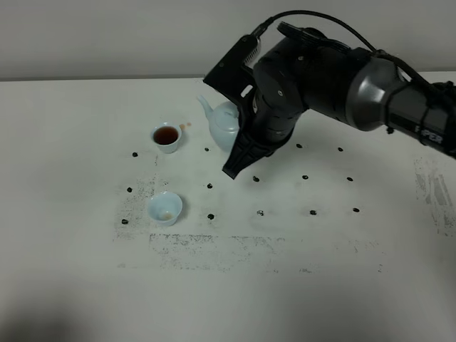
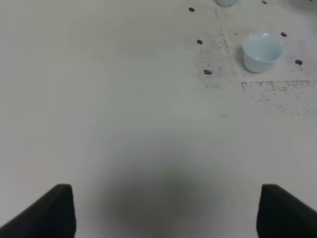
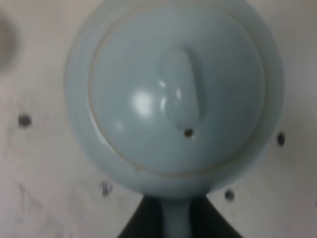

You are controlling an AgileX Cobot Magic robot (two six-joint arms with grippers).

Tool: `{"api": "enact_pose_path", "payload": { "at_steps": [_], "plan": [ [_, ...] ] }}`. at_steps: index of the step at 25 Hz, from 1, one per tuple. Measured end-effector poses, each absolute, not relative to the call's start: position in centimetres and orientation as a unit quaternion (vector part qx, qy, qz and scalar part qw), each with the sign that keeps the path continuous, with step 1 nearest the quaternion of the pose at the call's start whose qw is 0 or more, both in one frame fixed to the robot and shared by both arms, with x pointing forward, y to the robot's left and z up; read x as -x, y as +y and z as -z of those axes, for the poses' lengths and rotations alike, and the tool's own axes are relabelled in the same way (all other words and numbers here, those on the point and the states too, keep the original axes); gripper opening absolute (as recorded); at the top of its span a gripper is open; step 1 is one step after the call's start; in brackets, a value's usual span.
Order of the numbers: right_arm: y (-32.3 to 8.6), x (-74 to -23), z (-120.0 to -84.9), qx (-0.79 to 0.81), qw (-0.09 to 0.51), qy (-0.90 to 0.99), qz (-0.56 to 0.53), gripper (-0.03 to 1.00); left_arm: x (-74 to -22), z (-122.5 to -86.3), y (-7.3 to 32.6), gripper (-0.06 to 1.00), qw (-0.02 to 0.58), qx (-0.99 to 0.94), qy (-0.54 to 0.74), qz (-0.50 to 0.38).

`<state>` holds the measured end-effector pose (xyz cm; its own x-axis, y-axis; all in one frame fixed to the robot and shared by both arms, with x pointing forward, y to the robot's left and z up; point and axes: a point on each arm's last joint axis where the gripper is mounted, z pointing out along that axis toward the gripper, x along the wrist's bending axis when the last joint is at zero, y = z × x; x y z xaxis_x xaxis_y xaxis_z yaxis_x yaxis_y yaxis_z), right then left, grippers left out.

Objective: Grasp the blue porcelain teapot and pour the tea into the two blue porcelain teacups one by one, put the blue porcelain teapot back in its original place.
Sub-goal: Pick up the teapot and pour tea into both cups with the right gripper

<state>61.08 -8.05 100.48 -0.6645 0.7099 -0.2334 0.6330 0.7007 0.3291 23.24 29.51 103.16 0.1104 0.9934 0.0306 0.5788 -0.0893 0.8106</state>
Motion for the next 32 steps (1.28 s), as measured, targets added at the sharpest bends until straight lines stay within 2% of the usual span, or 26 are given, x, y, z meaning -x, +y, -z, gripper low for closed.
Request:
{"api": "enact_pose_path", "payload": {
  "at_steps": [7,16,26,32],
  "plan": [
    [-8.5,-58.1,-98.4,-0.323,0.156,0.933,-0.031,0.08,-23.2,-103.2,29.5,0.75,0.330,-0.668,0.588,-0.314],
    [-5.2,-55.8,-98.0,-0.228,0.199,0.953,-0.001,0.08,-23.2,-103.2,29.5,0.75,0.330,-0.668,0.588,-0.314],
    [-3.9,-55.7,-97.5,-0.176,0.264,0.948,0.031,0.08,-23.2,-103.2,29.5,0.75,0.330,-0.668,0.588,-0.314],
    [-2.7,-55.2,-97.2,-0.151,0.279,0.948,0.021,0.08,-23.2,-103.2,29.5,0.75,0.330,-0.668,0.588,-0.314]
  ]
}}
